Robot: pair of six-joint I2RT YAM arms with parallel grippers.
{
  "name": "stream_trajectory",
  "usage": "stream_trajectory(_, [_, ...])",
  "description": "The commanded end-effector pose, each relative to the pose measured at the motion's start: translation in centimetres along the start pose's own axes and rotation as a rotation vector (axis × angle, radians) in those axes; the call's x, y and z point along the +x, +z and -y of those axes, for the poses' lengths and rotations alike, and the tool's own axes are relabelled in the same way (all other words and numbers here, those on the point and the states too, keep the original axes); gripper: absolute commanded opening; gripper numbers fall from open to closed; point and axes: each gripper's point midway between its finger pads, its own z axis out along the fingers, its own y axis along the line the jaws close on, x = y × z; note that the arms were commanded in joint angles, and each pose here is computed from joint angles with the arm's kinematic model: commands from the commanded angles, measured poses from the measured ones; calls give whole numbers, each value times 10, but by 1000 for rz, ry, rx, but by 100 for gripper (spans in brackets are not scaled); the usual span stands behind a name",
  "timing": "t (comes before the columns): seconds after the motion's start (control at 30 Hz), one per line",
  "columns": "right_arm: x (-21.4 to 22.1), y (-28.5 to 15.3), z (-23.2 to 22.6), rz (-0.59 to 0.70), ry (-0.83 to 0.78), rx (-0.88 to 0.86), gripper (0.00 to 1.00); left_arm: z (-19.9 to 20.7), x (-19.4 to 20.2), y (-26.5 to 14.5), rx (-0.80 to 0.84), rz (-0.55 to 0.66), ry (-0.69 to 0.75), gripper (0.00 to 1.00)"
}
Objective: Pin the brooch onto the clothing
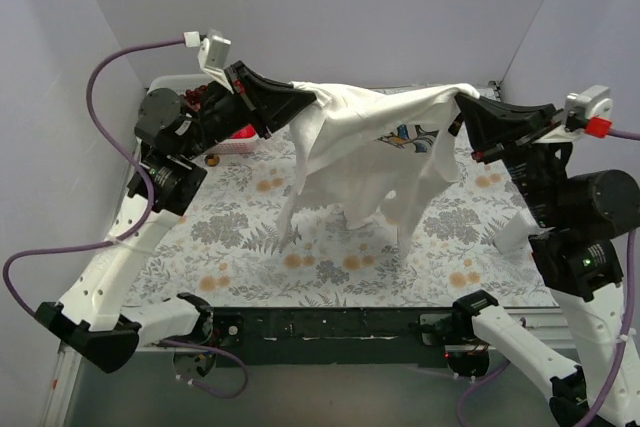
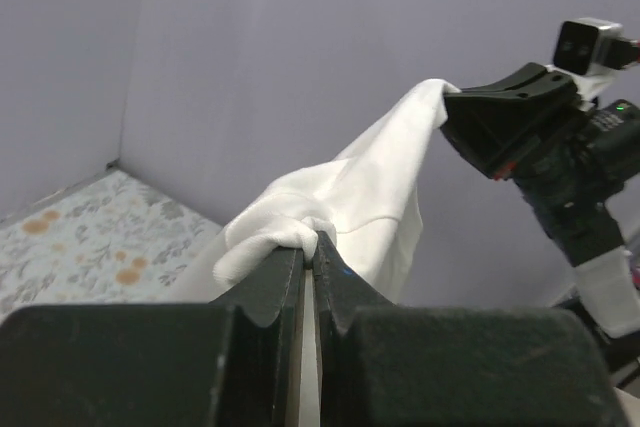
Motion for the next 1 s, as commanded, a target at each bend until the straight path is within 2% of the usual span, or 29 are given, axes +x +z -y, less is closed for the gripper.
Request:
stream_trajectory(0.0, [-51, 2, -14, 125, -31, -51, 1, 51, -26, -3, 176, 8, -20, 0])
stream_trajectory(0.1, [-47, 10, -7, 113, -38, -22, 1, 36, -26, 4, 114, 9, -61, 0])
stream_trajectory(0.17, [-33, 24, 4, 70, -55, 21, 1, 12, -10, 15, 40, -34, -107, 0])
stream_trajectory(0.33, [38, 58, 42, -120, -101, 142, 1, -44, 42, 40, -73, -173, -204, 0])
stream_trajectory(0.37, [64, 73, 50, -176, -109, 156, 1, -60, 57, 47, -99, -202, -227, 0])
stream_trajectory(0.43, [86, 90, 60, -211, -125, 158, 1, -90, 74, 50, -177, -216, -255, 0])
stream_trajectory(0.47, [121, 107, 71, -284, -132, 160, 1, -112, 90, 54, -226, -235, -280, 0])
stream_trajectory(0.53, [135, 128, 90, -313, -139, 176, 1, -146, 101, 52, -309, -243, -307, 0])
stream_trajectory(0.57, [175, 146, 108, -392, -134, 201, 1, -166, 106, 51, -372, -235, -319, 4])
stream_trajectory(0.63, [198, 164, 144, -441, -141, 283, 1, -209, 125, 47, -476, -255, -363, 10])
stream_trajectory(0.67, [212, 189, 163, -460, -141, 313, 1, -221, 124, 48, -509, -244, -374, 42])
stream_trajectory(0.7, [220, 198, 182, -480, -140, 336, 7, -244, 134, 44, -552, -259, -394, 59])
stream_trajectory(0.77, [230, 228, 203, -531, -125, 356, 44, -258, 138, 39, -583, -275, -405, 84])
stream_trajectory(0.8, [226, 236, 209, -529, -116, 353, 73, -268, 141, 33, -614, -280, -411, 98])
stream_trajectory(0.87, [239, 237, 213, -578, -111, 365, 84, -272, 157, 22, -634, -332, -417, 98])
stream_trajectory(0.93, [258, 222, 208, -638, -81, 350, 85, -269, 161, 8, -666, -347, -409, 98])
stream_trajectory(0.97, [239, 209, 197, -617, -73, 345, 86, -268, 167, 0, -680, -361, -412, 98])
